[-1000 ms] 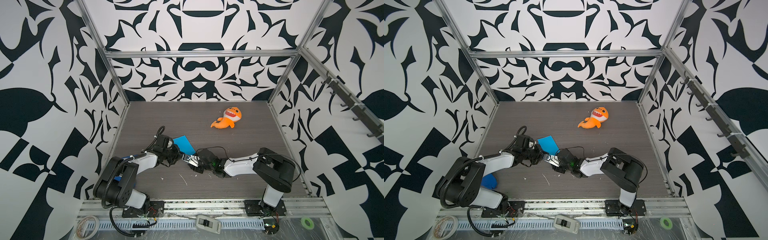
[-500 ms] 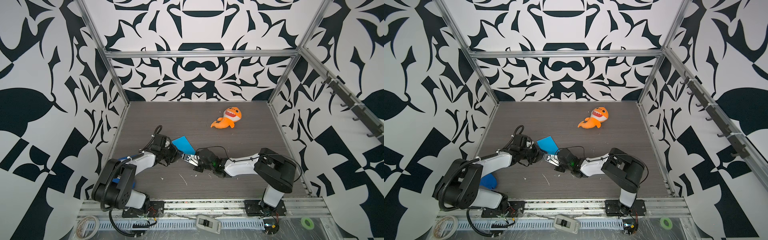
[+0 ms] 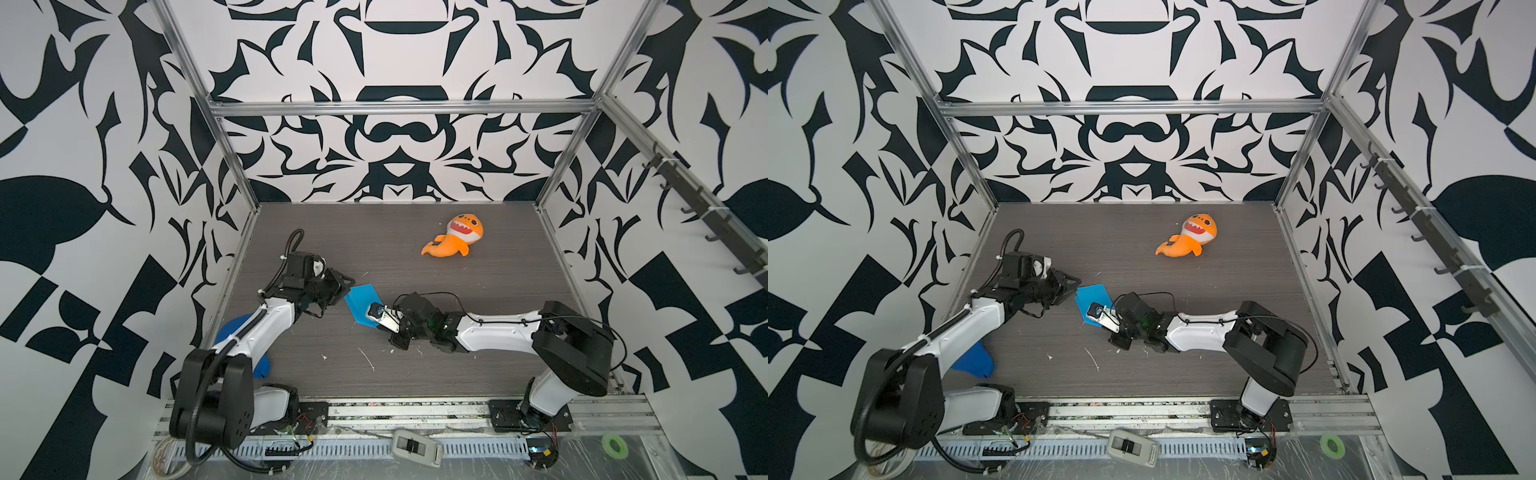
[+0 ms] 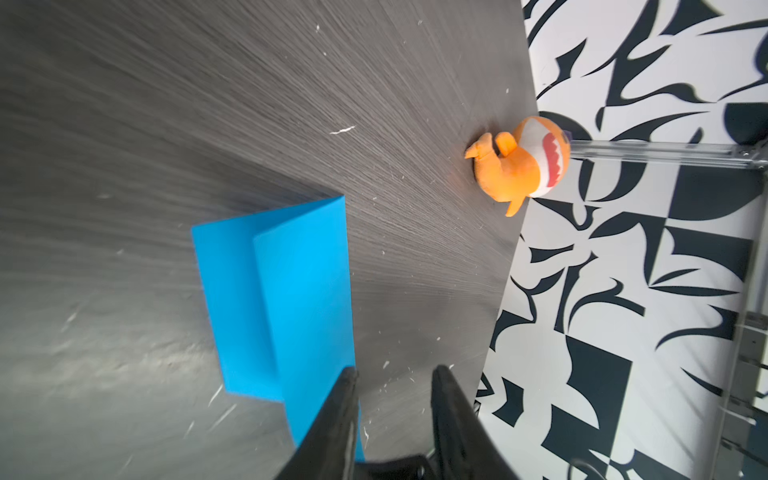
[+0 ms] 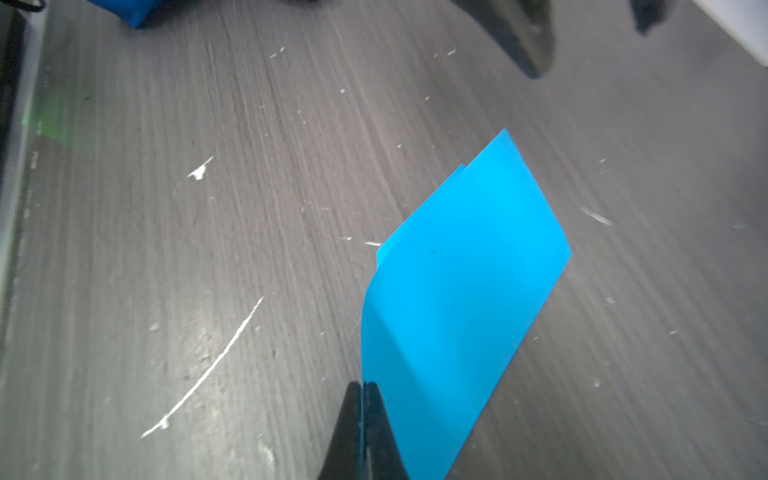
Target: Fold a paper plane with a square sheet of paper (pick it up from the middle)
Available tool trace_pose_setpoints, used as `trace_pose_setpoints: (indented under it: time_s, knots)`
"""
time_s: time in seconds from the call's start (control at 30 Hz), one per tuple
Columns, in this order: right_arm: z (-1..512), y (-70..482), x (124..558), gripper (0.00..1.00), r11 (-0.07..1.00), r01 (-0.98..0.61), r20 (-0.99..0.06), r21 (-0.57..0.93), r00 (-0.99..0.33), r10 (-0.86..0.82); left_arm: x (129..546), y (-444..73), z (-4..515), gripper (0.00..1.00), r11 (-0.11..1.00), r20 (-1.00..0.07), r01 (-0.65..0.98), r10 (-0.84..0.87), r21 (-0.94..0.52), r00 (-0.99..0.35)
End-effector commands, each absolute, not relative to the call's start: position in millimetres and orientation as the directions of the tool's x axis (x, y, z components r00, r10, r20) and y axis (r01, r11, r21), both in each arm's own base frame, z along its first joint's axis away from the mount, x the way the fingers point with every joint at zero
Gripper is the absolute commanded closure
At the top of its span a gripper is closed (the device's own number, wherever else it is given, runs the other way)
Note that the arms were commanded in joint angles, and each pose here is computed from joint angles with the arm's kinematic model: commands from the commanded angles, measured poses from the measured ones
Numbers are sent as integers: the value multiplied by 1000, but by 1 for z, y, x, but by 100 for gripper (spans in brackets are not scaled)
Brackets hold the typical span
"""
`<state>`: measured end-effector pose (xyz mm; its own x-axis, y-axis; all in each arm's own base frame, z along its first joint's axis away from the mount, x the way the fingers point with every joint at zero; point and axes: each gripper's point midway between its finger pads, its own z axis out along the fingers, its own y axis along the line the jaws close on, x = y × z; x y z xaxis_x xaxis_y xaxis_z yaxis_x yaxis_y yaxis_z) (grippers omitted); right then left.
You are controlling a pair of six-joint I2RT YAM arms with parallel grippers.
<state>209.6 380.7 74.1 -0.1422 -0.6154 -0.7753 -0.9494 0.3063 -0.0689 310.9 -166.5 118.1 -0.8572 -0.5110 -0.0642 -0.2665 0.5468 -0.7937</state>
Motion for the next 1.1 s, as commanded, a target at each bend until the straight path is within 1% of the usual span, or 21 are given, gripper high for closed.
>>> trace_pose_setpoints:
  time_s: [0.0,0.07,0.17,0.3,0.43,0.83,1.07]
  knots:
    - [92,393,203,99,295,-955,-801,21,-193,-567,315,-186,104,73,575,-53,-235,-439,-784,-897]
    - [89,396,202,100,290,-956,-800,48,-210,-561,314,-195,89,77,594,-23,-248,-411,-765,-911]
    - [85,399,201,100,284,-954,-797,94,-244,-553,314,-201,69,81,620,7,-268,-390,-738,-921]
    - [82,400,203,100,282,-947,-792,154,-289,-537,312,-207,52,84,647,33,-271,-356,-712,-934]
    - [80,400,206,100,282,-937,-788,207,-330,-520,307,-211,34,87,698,53,-274,-321,-661,-945]
    - [79,398,220,100,307,-908,-772,287,-409,-486,295,-202,-1,91,790,88,-303,-305,-533,-948]
    - [70,391,246,100,405,-857,-735,318,-492,-466,287,-198,-10,92,814,99,-300,-291,-498,-952]
